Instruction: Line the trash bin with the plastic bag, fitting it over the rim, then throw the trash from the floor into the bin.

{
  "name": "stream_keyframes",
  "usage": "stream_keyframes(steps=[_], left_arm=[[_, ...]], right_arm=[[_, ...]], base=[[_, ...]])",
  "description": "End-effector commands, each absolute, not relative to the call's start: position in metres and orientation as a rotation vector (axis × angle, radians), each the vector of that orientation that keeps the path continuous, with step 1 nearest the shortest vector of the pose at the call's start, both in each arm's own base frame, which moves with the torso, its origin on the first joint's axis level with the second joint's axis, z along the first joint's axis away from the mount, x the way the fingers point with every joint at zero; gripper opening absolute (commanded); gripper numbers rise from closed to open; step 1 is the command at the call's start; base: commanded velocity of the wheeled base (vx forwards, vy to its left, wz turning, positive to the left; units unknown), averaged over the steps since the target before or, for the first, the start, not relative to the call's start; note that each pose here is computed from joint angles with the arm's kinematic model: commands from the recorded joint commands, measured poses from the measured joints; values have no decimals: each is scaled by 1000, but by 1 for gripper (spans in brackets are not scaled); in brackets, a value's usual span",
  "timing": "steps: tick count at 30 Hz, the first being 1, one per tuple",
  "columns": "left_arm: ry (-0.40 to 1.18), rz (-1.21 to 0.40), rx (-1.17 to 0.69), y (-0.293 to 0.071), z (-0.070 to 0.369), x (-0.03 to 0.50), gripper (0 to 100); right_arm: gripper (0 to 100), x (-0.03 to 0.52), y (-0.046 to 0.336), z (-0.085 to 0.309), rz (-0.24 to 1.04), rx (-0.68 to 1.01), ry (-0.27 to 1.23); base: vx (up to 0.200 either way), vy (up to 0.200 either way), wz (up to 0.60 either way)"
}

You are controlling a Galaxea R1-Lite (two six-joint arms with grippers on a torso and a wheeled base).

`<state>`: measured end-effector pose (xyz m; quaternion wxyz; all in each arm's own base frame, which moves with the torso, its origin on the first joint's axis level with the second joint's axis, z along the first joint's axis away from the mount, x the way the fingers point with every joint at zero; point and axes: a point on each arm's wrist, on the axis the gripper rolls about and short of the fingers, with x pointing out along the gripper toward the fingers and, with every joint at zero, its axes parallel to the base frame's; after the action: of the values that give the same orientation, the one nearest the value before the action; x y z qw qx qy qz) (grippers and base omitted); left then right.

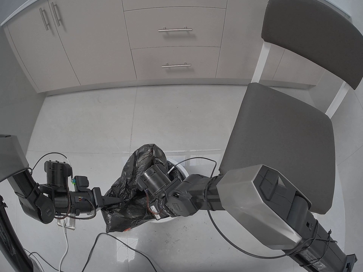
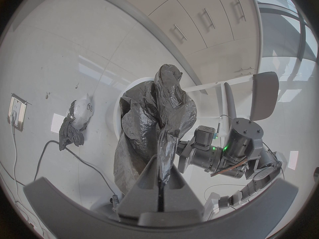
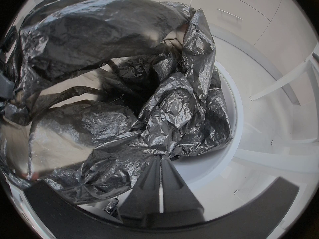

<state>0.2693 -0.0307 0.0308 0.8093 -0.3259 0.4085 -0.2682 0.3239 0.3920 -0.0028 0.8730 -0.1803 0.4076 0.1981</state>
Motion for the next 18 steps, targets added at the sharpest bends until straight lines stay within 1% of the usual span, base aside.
stream_keyframes(steps=[1, 5, 10, 14, 18], left_arm=[[871, -573, -697, -30, 31, 270, 0], [872, -570, -699, -30, 31, 269, 0], [856, -570, -702, -29, 34, 269, 0], [845, -571, -737, -29, 41, 269, 0], [835, -572, -745, -29, 41, 275, 0]], right_arm=[[0, 324, 392, 5, 417, -372, 841], [0, 320, 391, 13, 423, -387, 848], [0, 327, 385, 20, 411, -364, 843], [0, 328, 384, 32, 414, -353, 823], [0, 321, 388, 39, 431, -403, 795]], base=[[0, 0, 0], [0, 0, 0], [0, 0, 0], [0, 0, 0], [0, 0, 0]])
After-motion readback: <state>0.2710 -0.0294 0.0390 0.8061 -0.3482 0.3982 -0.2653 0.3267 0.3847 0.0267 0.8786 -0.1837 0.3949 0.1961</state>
